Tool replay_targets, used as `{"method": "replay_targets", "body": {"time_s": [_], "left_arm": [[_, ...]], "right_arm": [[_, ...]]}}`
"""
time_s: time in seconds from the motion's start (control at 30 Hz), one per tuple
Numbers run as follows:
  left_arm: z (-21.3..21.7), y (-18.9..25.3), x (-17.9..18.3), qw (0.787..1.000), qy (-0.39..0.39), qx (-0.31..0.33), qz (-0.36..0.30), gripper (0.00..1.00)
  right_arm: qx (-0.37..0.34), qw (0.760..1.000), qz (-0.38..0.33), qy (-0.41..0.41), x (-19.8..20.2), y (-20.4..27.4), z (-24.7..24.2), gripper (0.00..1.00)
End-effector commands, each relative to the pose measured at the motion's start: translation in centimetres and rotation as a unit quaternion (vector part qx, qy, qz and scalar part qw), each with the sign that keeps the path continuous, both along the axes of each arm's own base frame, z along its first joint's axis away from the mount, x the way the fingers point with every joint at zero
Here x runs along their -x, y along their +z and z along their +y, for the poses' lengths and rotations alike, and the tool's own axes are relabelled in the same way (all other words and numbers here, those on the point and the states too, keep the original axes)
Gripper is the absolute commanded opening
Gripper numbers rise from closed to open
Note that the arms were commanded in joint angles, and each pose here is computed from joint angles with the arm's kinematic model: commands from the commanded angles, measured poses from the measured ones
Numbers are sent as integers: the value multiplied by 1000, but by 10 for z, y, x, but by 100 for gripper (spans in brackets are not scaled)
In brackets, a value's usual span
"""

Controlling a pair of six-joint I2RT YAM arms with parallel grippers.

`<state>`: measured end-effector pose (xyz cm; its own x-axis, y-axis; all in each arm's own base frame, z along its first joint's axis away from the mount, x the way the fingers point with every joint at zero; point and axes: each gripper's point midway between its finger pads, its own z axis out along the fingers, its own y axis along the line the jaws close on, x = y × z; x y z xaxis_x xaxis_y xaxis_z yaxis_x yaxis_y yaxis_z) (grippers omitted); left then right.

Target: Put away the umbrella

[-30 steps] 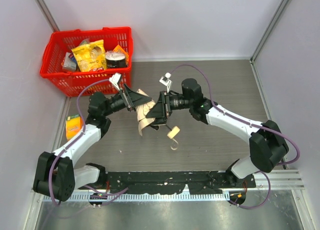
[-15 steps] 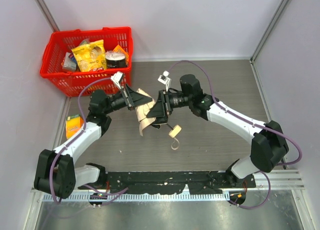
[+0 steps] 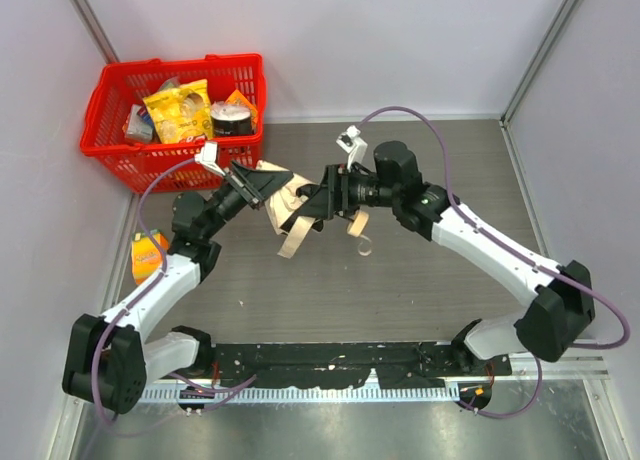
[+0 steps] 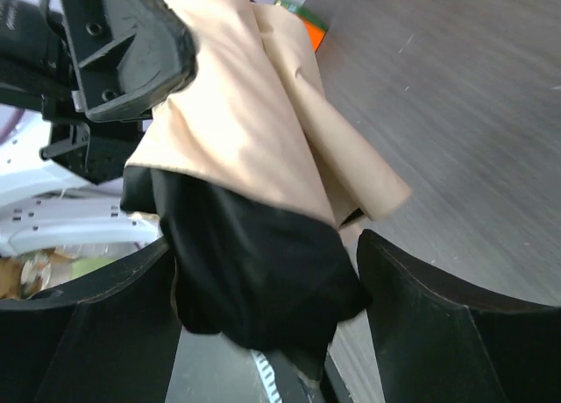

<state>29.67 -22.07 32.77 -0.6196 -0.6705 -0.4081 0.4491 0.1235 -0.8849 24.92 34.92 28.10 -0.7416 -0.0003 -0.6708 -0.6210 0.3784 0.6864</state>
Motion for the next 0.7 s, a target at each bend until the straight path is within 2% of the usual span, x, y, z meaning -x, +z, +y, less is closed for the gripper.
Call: {"method": "replay_targets", "body": {"time_s": [0.0, 0.17, 0.4, 0.53, 0.67], "left_arm": [[27, 67, -12, 987, 89, 97, -96, 0], [35, 77, -30, 979, 130, 107, -114, 0], [48, 87, -44, 968, 196, 72, -139, 0], [58, 82, -55, 960, 241, 36, -138, 0], [65, 78, -62, 953, 268, 20, -136, 0]], "right_arm": [[-37, 994, -54, -91, -13, 42, -22, 78], [-94, 987, -78, -103, 0, 71, -32, 81], [-82, 981, -118, -133, 14, 68, -54, 81], [-9, 971, -175, -165, 20, 77, -72, 81], [54, 959, -198, -197, 16, 90, -93, 81]]}}
